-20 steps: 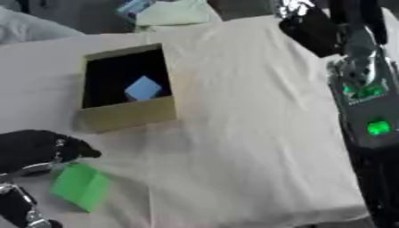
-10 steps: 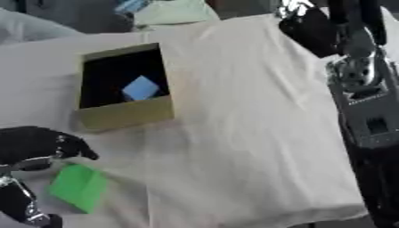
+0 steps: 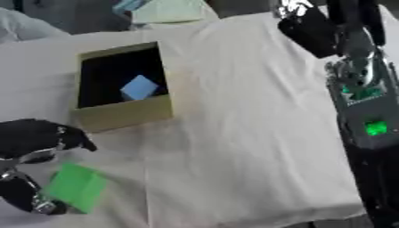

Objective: Pick up objects on the table and place them in the box.

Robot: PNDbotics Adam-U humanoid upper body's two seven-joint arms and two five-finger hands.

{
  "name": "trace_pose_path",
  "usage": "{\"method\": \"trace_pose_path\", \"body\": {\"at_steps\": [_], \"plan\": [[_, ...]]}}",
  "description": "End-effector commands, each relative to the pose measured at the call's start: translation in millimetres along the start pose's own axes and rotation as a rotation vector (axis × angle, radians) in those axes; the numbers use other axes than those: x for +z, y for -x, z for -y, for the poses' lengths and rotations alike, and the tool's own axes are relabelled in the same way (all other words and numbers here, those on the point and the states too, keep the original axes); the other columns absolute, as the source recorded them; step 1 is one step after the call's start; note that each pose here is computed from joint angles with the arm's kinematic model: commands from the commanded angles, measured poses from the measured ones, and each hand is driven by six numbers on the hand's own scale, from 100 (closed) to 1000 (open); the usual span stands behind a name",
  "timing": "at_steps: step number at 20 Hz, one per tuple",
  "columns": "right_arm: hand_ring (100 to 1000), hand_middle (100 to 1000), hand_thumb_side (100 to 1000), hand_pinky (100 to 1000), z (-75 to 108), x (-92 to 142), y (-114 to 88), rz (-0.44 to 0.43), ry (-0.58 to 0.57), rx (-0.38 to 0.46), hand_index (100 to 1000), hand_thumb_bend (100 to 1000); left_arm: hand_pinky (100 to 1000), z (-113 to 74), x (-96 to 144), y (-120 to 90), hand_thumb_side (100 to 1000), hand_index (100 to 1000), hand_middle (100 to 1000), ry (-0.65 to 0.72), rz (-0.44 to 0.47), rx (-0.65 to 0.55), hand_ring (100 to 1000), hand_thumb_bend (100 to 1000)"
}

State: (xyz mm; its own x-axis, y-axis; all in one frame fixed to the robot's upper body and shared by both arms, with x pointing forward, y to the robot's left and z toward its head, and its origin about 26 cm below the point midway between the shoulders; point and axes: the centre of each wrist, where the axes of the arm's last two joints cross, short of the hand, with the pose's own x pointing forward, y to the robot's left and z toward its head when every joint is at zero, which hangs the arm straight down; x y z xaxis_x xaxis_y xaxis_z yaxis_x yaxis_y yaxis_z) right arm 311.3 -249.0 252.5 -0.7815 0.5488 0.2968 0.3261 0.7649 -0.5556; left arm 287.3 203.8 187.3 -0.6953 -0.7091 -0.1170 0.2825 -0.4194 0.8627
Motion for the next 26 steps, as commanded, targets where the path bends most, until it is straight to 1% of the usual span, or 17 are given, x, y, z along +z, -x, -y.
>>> {"method": "trace_pose_path", "body": {"at_steps": [1,3,9,13,15,17,21,23,26], "plan": [[721,505,727,821,5.6,-3.7,-4.1,0.021,0.012,0.008,823,100,589,-2.6,1.8,-1.3,305,883,754,0.005,-0.002,-0.014,753,651],[721,505,727,821,5.6,-3.9,-4.2,0.022,0.013,0.007,823,100,550,-0.3,0.7,-2.8,283,873,734,0.024,0.011,-0.010,720,670],[721,505,726,822,5.4,-3.9,-4.2,0.022,0.016,0.005,823,100,477,2.0,-0.4,-4.3,238,843,685,0.044,0.019,-0.007,661,670],[721,505,725,822,5.2,-3.7,-4.1,0.020,0.019,0.003,823,100,390,0.7,-1.0,-5.1,233,784,609,0.019,0.003,-0.014,588,638],[721,505,725,822,5.3,-3.5,-4.0,0.019,0.020,0.003,823,100,313,-0.6,-0.8,-4.8,209,730,553,-0.009,-0.019,-0.019,529,610],[722,506,724,822,5.3,-3.4,-3.9,0.019,0.021,0.003,823,100,271,-1.3,-0.8,-4.8,182,702,527,-0.040,-0.040,-0.028,501,587],[722,506,723,822,5.5,-3.6,-3.9,0.021,0.023,0.003,823,100,226,-1.6,-1.4,-5.5,107,665,500,-0.100,-0.078,-0.061,475,574],[722,506,723,822,5.6,-3.6,-3.9,0.021,0.025,0.003,823,100,213,-0.8,-2.3,-6.8,100,649,491,-0.122,-0.093,-0.082,467,580],[722,506,723,822,5.5,-3.5,-3.8,0.020,0.027,0.002,823,100,203,1.0,-4.3,-9.4,100,625,484,-0.144,-0.111,-0.113,462,613]]}}
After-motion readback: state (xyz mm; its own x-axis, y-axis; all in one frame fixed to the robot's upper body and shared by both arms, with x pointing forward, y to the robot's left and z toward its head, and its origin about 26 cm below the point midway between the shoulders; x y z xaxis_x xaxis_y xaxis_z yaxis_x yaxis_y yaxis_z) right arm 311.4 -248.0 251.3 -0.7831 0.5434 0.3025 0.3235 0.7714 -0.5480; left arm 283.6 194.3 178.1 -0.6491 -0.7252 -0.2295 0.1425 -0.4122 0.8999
